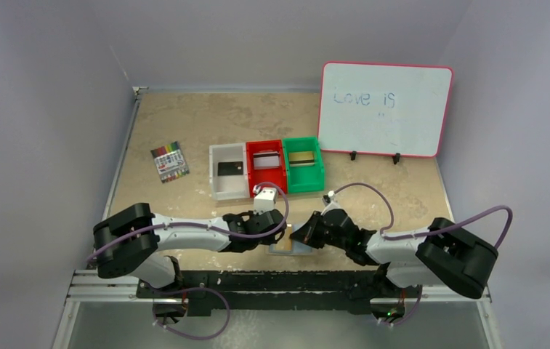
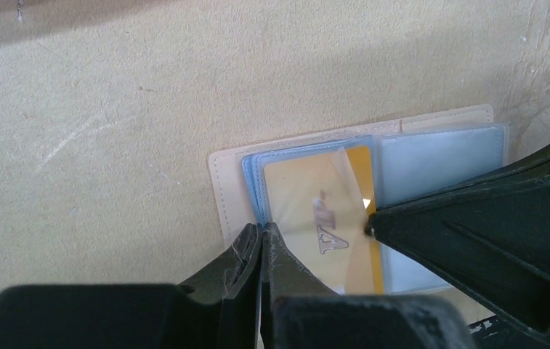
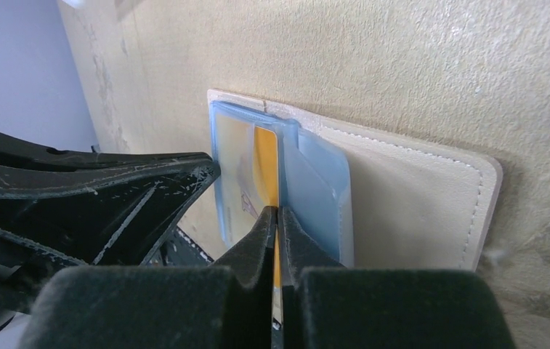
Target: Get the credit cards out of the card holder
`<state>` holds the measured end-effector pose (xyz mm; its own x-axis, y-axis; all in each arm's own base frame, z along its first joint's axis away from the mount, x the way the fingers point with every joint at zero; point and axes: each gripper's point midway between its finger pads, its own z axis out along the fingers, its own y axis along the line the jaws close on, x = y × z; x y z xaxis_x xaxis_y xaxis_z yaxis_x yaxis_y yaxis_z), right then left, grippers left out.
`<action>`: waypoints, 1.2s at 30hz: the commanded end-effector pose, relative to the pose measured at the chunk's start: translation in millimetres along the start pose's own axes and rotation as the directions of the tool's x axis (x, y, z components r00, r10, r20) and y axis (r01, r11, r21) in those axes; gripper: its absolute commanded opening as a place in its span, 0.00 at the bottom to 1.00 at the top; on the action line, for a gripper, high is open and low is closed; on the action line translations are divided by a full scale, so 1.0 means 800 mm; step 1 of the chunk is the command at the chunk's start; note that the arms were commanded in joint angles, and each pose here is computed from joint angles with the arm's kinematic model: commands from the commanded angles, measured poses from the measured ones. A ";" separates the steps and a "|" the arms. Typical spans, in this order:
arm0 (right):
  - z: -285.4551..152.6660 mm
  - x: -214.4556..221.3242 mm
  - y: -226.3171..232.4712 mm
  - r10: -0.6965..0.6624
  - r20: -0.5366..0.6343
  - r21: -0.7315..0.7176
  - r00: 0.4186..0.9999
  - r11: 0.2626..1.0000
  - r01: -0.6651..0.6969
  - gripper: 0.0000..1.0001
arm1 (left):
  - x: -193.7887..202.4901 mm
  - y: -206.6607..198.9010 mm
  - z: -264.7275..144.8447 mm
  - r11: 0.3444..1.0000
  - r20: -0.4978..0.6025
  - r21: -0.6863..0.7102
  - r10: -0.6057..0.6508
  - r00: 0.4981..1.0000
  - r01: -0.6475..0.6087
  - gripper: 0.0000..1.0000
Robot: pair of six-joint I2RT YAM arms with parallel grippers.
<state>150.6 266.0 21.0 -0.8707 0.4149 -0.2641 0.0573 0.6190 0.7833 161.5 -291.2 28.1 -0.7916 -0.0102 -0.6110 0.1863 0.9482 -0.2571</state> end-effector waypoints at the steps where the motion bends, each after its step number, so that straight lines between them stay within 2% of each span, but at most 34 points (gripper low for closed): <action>1: -0.005 -0.012 0.030 0.036 0.038 -0.087 0.999 0.996 -0.033 0.00 | 0.001 -0.012 -0.003 1.000 -0.003 0.012 0.008 1.000 -0.008 0.00; 20: -0.036 -0.021 -0.020 0.046 0.119 0.027 0.992 0.998 -0.049 0.00 | -0.012 -0.013 -0.008 1.000 0.036 0.012 -0.006 0.999 0.005 0.00; 24: -0.034 -0.020 -0.015 0.037 0.109 0.009 0.993 0.999 -0.038 0.00 | -0.026 -0.027 -0.019 0.998 0.067 0.065 -0.030 0.997 0.026 0.14; 27: -0.029 -0.019 -0.016 0.027 0.103 0.023 0.994 0.999 -0.029 0.00 | -0.038 -0.041 -0.027 0.993 0.091 0.116 -0.040 0.995 0.030 0.31; 29: -0.026 -0.018 -0.015 0.023 0.096 0.025 0.995 0.999 -0.025 0.00 | -0.041 -0.047 -0.031 0.990 0.099 0.138 -0.038 0.994 0.024 0.39; 33: -0.022 -0.016 -0.015 0.013 0.083 0.030 0.996 0.999 -0.016 0.00 | -0.034 -0.048 -0.026 0.992 0.078 0.129 0.003 0.997 -0.013 0.44; 36: -0.021 -0.017 -0.015 0.010 0.083 0.038 0.996 0.999 -0.013 0.00 | -0.023 -0.033 -0.015 0.997 0.043 0.039 0.059 0.997 -0.061 0.44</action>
<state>145.7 237.2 17.1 -0.8349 0.4753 -0.2777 0.1100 0.6384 0.7618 160.8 -303.4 51.0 -0.7637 -0.0154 -0.6454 0.2328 0.9258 -0.2977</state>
